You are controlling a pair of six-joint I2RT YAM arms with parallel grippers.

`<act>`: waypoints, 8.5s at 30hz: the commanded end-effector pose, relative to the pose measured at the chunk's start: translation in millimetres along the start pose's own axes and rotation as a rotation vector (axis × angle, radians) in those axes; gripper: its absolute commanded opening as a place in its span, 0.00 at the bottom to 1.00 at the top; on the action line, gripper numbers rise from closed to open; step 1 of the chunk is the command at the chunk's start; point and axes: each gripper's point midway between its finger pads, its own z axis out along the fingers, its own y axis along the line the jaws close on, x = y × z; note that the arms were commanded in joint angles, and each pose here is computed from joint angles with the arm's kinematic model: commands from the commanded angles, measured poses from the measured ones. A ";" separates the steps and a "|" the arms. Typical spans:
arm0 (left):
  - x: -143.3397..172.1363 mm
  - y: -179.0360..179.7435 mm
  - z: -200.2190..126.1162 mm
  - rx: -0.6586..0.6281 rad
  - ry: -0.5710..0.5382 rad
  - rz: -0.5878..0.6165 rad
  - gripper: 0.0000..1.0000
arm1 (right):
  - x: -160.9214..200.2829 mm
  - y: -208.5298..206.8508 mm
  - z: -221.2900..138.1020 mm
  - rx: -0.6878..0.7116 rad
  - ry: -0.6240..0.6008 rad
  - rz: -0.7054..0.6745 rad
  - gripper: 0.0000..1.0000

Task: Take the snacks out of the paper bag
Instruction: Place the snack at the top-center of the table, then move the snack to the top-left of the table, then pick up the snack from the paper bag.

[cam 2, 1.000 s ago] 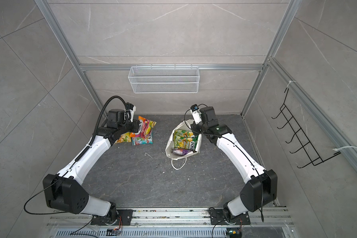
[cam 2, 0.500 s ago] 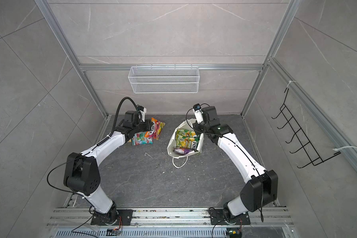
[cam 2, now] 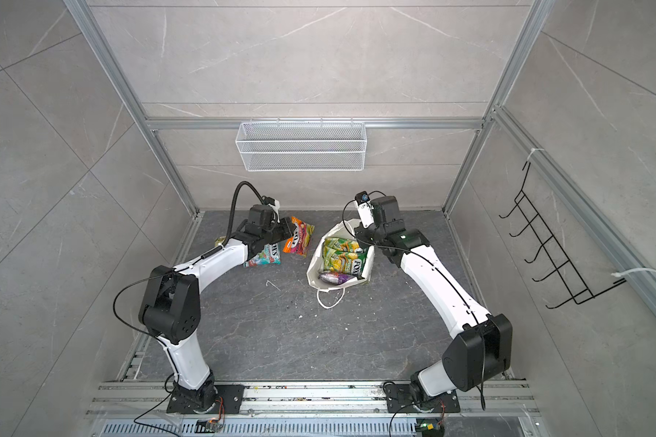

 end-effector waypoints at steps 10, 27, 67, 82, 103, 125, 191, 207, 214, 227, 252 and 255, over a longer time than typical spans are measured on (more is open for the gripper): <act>6.9 51.8 25.6 -0.180 0.204 0.132 0.00 | -18.9 -3.0 -13.7 0.002 -0.070 0.032 0.00; 36.5 74.9 31.3 -0.208 0.428 0.340 0.00 | -16.2 -4.0 -13.5 0.011 -0.066 0.024 0.00; 5.2 134.4 -34.8 -0.561 0.414 0.300 0.79 | -18.1 -7.4 -14.5 0.028 -0.064 0.019 0.00; 37.0 160.9 6.0 -0.487 0.538 0.345 0.77 | -19.4 -9.1 -13.3 0.037 -0.067 0.010 0.00; 39.9 178.1 14.0 -0.424 0.575 0.577 0.68 | -18.7 -11.5 -18.1 0.053 -0.068 0.003 0.00; -41.5 -33.0 -135.9 -0.098 -0.065 0.721 0.73 | -24.8 10.1 -22.6 -0.051 -0.064 -0.044 0.00; 130.2 -184.9 -186.5 0.549 -0.073 1.431 0.49 | 23.8 75.8 -40.7 -0.253 -0.043 -0.121 0.00; 158.7 -165.7 -118.8 0.508 0.007 1.595 0.39 | 11.6 67.8 -44.7 -0.211 -0.080 -0.104 0.00; 157.5 -162.8 -87.2 0.501 0.009 1.613 0.40 | 8.1 67.8 -45.3 -0.210 -0.100 -0.101 0.00; 145.8 -148.2 -38.8 0.474 0.010 1.656 0.54 | 1.9 67.0 -48.7 -0.206 -0.128 -0.114 0.00; 134.0 -148.4 -86.9 0.457 -0.118 1.633 0.50 | -9.3 31.9 -57.8 -0.092 -0.176 -0.037 0.00; 129.4 -153.1 -97.7 0.462 -0.181 1.614 0.49 | -8.9 30.6 -57.7 -0.093 -0.174 -0.032 0.00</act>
